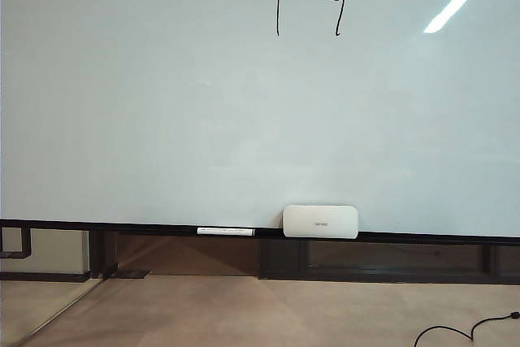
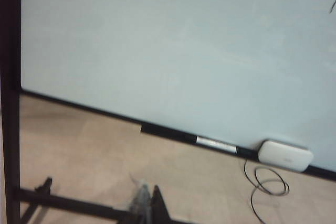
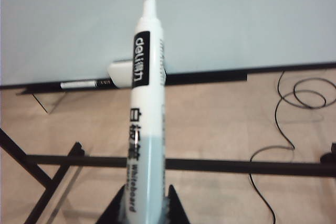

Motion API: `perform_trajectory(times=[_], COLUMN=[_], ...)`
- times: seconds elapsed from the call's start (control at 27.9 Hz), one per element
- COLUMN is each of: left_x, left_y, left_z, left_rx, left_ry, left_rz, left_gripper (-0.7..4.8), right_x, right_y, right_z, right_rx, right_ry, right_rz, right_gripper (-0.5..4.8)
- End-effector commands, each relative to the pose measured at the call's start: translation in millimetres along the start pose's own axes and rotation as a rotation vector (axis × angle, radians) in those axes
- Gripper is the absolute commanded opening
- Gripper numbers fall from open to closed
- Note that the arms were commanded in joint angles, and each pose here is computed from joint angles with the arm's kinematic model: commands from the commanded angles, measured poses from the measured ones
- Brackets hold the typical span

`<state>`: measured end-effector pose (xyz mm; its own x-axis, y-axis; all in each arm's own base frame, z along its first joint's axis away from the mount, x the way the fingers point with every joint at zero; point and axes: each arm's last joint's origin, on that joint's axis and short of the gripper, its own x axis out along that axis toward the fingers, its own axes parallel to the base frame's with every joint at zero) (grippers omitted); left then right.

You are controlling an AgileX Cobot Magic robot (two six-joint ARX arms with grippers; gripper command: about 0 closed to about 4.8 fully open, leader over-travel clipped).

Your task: Reach to the right to find the marker pen, pick it up, and write the number 14 on the whiteboard.

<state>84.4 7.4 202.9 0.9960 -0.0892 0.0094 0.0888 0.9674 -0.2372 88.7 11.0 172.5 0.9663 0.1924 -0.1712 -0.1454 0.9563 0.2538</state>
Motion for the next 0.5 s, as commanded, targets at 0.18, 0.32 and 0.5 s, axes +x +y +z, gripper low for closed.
perform_trajectory(times=[0.18, 0.32, 0.5], left_x=[7.8, 11.3, 13.0], left_y=[2.0, 3.1, 0.7], left_z=[-24.5, -38.8, -43.6], left_rx=[-0.008, -0.008, 0.061], left_ry=[0.055, 0.083, 0.079], left_rz=[-0.016, -0.026, -0.068], left_gripper=[-0.06, -0.06, -0.06], right_x=[1.5, 3.5, 8.3], right_y=[-1.6, -4.4, -8.2], right_z=[-0.3, -5.5, -19.5], right_rx=[-0.016, -0.041, -0.038], right_ry=[-0.034, -0.025, 0.021], right_rz=[-0.040, -0.086, -0.091], right_gripper=[-0.01, -0.01, -0.01])
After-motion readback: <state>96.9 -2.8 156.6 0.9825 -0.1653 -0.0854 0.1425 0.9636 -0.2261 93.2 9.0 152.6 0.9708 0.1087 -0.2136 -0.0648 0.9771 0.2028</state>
